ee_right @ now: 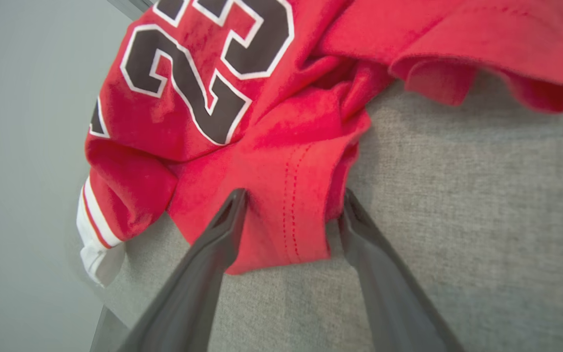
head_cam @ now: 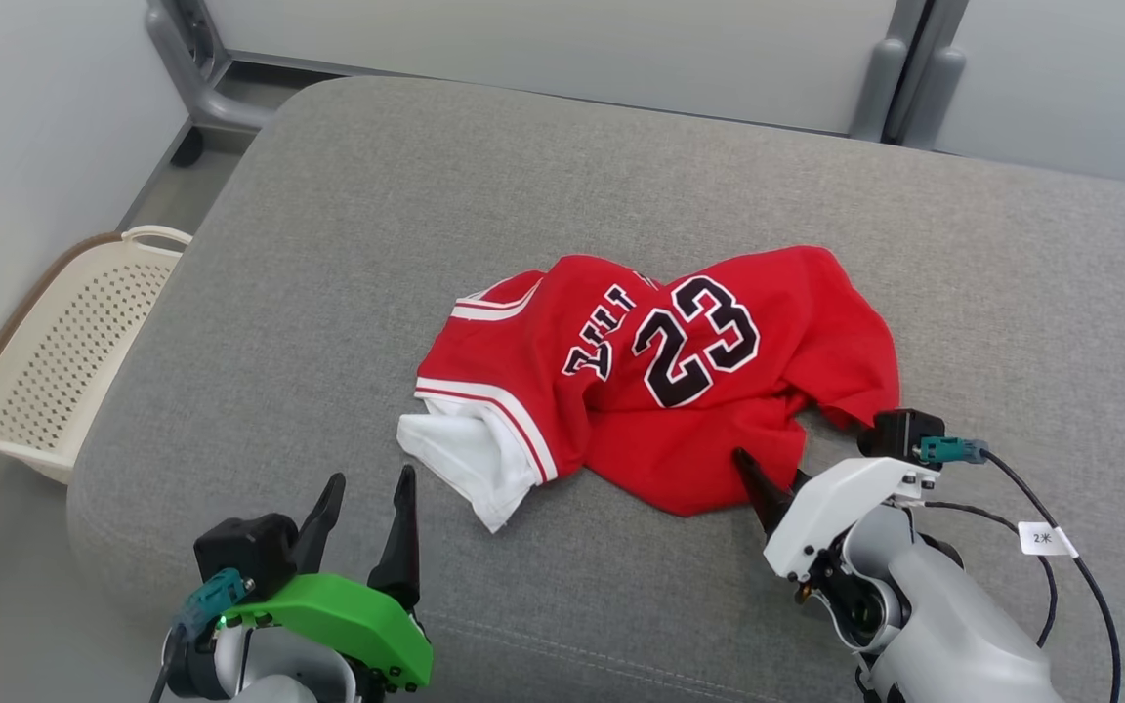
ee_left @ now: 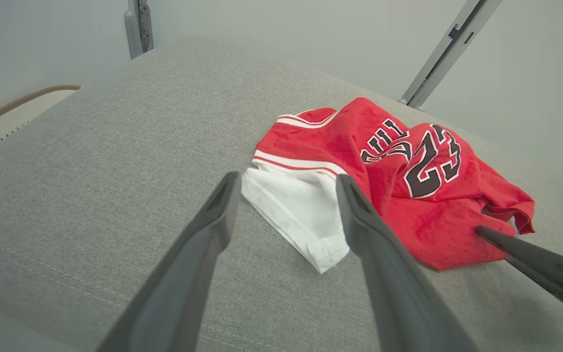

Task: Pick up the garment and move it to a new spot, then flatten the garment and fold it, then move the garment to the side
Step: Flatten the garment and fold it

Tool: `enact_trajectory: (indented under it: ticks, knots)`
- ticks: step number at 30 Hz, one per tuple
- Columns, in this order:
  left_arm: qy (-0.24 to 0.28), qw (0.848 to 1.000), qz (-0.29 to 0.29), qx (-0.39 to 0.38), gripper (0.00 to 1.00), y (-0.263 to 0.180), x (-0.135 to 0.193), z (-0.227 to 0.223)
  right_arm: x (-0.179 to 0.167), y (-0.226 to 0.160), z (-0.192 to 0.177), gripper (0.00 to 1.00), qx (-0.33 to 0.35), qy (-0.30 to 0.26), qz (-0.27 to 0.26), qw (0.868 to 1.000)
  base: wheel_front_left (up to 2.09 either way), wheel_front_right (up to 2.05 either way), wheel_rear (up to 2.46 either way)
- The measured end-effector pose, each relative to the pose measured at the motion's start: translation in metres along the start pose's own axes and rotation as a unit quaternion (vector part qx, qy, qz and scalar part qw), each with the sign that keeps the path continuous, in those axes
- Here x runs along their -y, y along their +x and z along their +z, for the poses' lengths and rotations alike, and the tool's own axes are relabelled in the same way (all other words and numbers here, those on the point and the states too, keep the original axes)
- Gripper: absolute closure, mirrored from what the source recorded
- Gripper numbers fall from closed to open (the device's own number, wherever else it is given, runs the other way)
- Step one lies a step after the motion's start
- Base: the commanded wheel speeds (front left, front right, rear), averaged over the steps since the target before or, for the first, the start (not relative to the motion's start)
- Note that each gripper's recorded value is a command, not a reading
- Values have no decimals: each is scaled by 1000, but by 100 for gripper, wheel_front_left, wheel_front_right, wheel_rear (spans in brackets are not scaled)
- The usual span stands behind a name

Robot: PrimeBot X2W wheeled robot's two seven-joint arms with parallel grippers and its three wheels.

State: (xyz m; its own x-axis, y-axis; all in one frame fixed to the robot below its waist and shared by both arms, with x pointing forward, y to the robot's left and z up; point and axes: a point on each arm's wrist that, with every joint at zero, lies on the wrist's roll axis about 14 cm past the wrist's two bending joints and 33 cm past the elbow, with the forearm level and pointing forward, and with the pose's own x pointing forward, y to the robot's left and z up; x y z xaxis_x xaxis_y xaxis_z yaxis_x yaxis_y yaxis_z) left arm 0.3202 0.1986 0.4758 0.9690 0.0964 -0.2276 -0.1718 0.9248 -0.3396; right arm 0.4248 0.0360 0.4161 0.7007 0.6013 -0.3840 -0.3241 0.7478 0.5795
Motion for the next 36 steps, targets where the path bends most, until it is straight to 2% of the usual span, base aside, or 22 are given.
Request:
enact_trajectory:
  ticks: [2, 3, 4, 12, 15, 19, 25, 31, 32, 33, 34, 36]
  knots:
    - [-2, 1000, 7, -2, 0, -1, -3, -1, 2, 4, -2, 76, -5, -1, -3, 1000, 0, 0, 0]
    - [-2, 1000, 8, -3, 0, -1, -4, -2, 3, 5, -3, 97, -7, -3, -3, 1000, 0, 0, 0]
    - [-3, 1000, 9, -2, 0, 0, -3, -2, 4, 5, -3, 100, -7, -5, -4, 1000, 0, 0, 0]
    - [-5, 1000, -16, -3, 0, 7, 14, -4, 44, -12, 34, 100, 24, -20, -41, 999, 0, 0, 0]
    - [-4, 1000, -27, -8, 0, 9, 22, -7, 74, -26, 54, 100, 26, -33, -72, 997, 0, 0, 0]
    - [-6, 999, -38, -16, 0, 12, 31, -12, 115, -46, 66, 100, -5, -53, -120, 991, 0, 0, 0]
    - [-5, 999, -42, -23, 0, 14, 33, -17, 171, -77, 98, 100, -8, -67, -191, 979, 0, 0, 0]
    - [-3, 999, -43, -27, 0, 16, 33, -19, 189, -88, 97, 100, -17, -58, -217, 974, 0, 0, 0]
    - [-2, 999, -44, -28, 0, 16, 34, -20, 190, -89, 97, 65, -15, -56, -219, 974, 0, 0, 0]
    - [-1, 998, -46, -29, 0, 17, 35, -20, 191, -90, 95, 50, -13, -58, -221, 973, 0, 0, 0]
    - [1, 998, -51, -34, 0, 18, 38, -22, 192, -91, 90, 0, -15, -66, -224, 972, 0, 0, 0]
    - [1, 998, -57, -37, 0, 19, 42, -24, 193, -94, 86, 0, -14, -72, -226, 971, 0, 0, 0]
